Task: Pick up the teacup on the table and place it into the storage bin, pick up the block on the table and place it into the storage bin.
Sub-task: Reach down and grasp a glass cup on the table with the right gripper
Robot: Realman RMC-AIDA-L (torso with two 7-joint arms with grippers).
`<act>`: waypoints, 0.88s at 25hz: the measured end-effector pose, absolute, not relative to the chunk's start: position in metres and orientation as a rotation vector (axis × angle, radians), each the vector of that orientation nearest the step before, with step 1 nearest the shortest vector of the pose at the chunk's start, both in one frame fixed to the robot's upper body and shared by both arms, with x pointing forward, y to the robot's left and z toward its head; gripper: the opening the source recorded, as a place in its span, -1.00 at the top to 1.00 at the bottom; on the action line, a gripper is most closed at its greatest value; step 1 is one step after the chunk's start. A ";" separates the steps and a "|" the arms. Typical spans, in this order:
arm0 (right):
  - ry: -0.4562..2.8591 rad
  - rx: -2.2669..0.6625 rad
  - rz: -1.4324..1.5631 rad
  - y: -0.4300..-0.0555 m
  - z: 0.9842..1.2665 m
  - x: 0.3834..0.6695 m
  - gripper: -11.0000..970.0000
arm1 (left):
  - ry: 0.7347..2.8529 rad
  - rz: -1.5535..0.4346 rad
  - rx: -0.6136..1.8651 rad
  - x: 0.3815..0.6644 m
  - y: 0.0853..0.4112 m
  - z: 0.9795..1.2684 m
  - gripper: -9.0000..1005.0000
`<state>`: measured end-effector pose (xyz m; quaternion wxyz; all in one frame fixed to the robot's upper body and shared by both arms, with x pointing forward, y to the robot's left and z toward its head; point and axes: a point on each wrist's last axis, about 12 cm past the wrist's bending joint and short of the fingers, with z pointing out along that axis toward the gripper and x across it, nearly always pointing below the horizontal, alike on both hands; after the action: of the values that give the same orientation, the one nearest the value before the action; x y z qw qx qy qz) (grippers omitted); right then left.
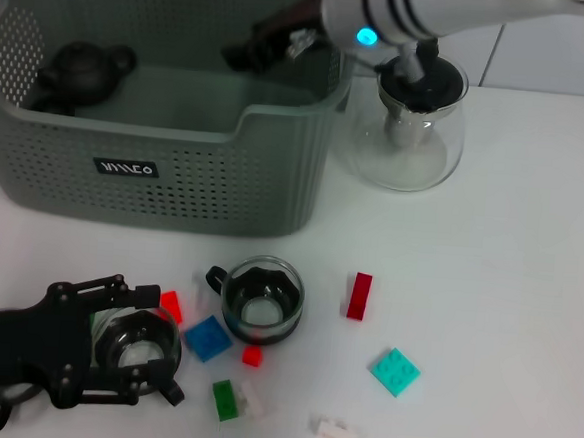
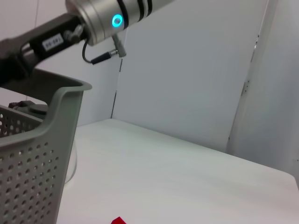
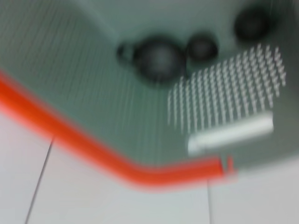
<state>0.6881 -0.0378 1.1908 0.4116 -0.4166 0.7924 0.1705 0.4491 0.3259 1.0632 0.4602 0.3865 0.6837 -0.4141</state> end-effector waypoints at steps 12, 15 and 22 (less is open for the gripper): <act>1.399 -0.947 0.919 -0.159 1.261 0.617 -0.24 | 1.692 -1.017 0.952 0.446 0.329 1.063 -0.71; 1.412 -1.108 0.957 -0.184 1.248 0.594 -0.24 | 1.699 -1.038 0.987 0.442 0.332 1.065 -0.71; 1.664 -1.593 0.840 -0.189 1.214 0.552 -0.24 | 1.730 -1.051 1.038 0.445 0.332 1.066 -0.70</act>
<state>0.5516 -0.1895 1.2142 0.3381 -0.6114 0.6387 0.3224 0.4454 0.3319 1.0659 0.4200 0.4141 0.6902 -0.4193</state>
